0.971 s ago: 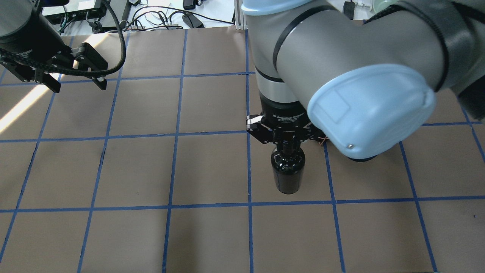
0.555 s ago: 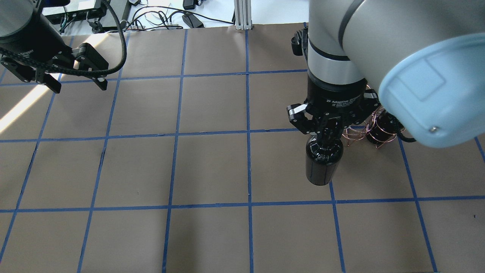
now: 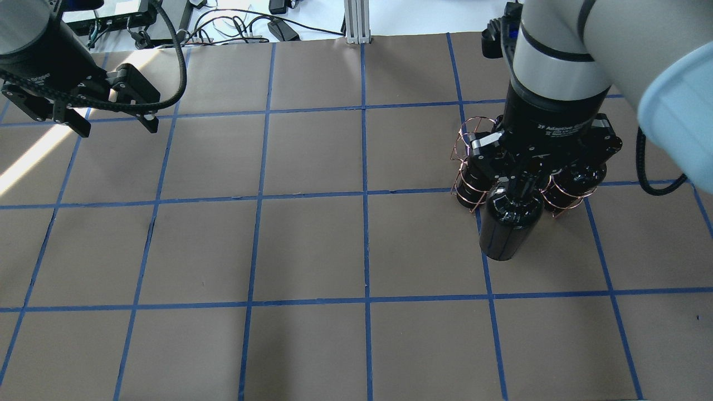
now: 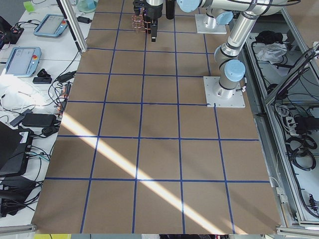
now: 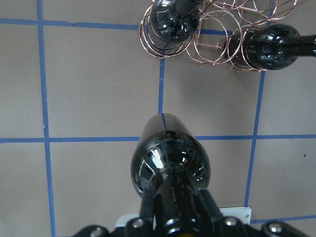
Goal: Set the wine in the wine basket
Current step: 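Lower the bottle into the empty rack slot beside the other bottles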
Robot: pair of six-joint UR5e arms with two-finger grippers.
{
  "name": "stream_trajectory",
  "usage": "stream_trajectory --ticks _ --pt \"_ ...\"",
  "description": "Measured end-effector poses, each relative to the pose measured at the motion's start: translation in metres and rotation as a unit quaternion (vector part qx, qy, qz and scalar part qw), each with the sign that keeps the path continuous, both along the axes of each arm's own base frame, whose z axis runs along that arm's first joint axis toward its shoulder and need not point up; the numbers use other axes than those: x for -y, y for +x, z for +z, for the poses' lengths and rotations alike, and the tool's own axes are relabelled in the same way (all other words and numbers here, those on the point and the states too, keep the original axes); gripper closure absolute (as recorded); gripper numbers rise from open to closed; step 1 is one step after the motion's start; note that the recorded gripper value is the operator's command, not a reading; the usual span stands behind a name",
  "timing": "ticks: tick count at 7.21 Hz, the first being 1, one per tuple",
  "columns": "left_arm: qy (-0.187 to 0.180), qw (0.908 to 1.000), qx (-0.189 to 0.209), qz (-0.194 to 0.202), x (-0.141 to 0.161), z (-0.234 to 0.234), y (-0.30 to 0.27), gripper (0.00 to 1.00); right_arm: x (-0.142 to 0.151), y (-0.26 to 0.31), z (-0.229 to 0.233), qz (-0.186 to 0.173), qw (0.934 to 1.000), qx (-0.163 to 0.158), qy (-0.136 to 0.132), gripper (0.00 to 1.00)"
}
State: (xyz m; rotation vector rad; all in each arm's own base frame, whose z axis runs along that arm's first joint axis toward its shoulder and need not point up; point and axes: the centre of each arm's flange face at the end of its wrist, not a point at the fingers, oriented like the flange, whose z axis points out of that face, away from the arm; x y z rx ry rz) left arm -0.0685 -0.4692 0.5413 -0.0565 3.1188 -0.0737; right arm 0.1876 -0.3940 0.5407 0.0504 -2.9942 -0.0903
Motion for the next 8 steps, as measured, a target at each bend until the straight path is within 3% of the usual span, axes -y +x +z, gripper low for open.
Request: stream_trajectory --ticks 2,5,8 --pt "-0.001 1.0 0.001 0.0 -0.001 0.001 0.0 0.0 0.011 -0.038 0.006 0.006 1.0 0.006 0.002 1.0" --pt "-0.002 1.0 0.003 0.0 -0.003 0.002 0.0 0.0 0.042 -0.089 0.026 -0.021 0.9982 0.044 -0.035 1.0" --pt "-0.002 1.0 0.002 0.001 -0.003 0.002 0.001 0.0 0.07 -0.113 0.019 -0.022 0.9982 0.028 -0.049 1.0"
